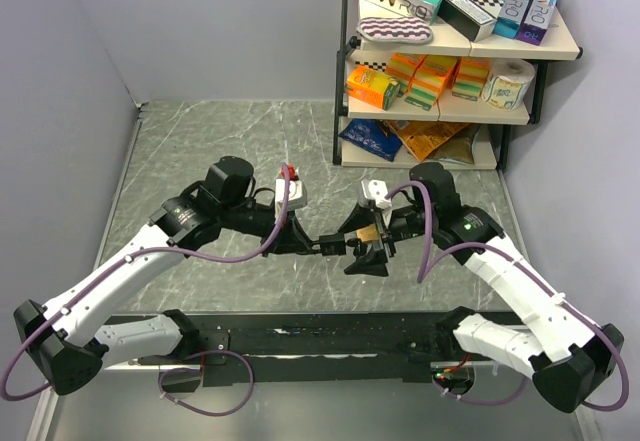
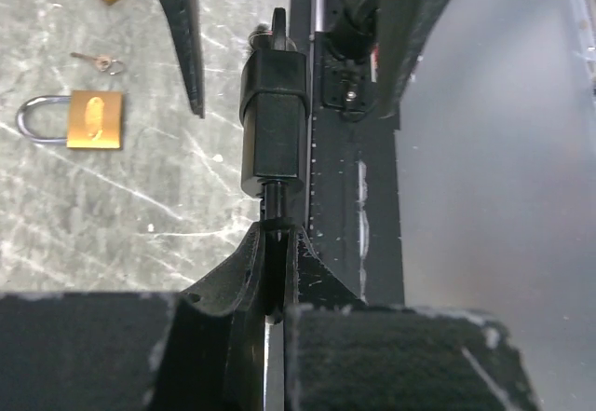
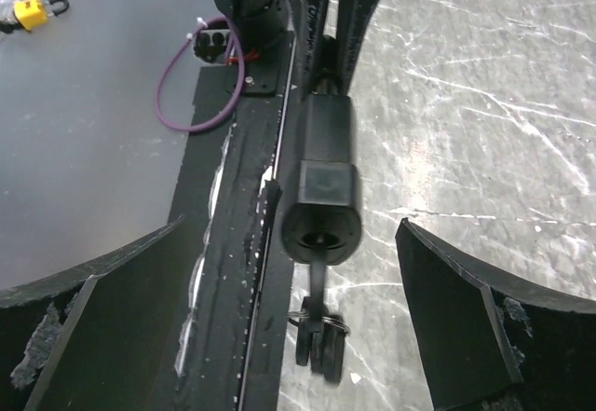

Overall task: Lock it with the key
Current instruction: Lock the lock.

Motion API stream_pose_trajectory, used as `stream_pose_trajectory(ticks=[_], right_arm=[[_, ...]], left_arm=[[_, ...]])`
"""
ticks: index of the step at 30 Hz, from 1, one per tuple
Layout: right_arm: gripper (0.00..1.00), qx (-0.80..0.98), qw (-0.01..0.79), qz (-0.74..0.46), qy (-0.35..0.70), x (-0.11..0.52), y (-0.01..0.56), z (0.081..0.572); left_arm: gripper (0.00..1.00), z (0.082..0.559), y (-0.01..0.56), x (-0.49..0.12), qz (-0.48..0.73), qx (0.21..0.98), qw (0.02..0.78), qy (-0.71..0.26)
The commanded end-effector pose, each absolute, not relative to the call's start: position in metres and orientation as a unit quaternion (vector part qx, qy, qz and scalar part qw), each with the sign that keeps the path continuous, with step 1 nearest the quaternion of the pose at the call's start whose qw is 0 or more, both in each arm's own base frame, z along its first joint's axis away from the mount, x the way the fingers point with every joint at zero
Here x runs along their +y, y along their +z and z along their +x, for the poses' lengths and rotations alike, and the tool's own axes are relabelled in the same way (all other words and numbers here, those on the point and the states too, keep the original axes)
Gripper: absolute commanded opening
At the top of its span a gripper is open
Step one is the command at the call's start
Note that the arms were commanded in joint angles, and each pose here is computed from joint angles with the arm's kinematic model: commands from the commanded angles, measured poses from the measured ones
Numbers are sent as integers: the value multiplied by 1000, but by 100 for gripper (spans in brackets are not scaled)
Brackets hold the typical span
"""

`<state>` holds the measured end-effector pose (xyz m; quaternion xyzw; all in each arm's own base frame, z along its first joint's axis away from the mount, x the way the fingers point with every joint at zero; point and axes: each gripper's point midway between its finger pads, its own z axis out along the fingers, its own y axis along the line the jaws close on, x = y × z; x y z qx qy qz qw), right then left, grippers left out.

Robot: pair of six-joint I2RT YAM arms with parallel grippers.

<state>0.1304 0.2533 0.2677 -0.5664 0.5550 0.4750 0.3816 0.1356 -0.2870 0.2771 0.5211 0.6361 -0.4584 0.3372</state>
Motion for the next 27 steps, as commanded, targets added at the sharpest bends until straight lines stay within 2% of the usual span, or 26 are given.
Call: stream_pose_trajectory(ticks=[1, 3, 14, 27], right_arm=[[95, 529, 398, -592, 460, 259, 274, 131], [90, 523, 395, -598, 462, 261, 274, 129], [89, 520, 378, -600, 477, 267, 277, 125], [59, 515, 357, -619, 474, 271, 274, 126]], left_arm=[[1, 125, 324, -296, 532, 574, 366, -503], [1, 125, 325, -297, 531, 573, 364, -507], [1, 126, 320, -301, 530, 580, 351, -510], [1, 126, 321, -305, 523, 585, 337, -520]])
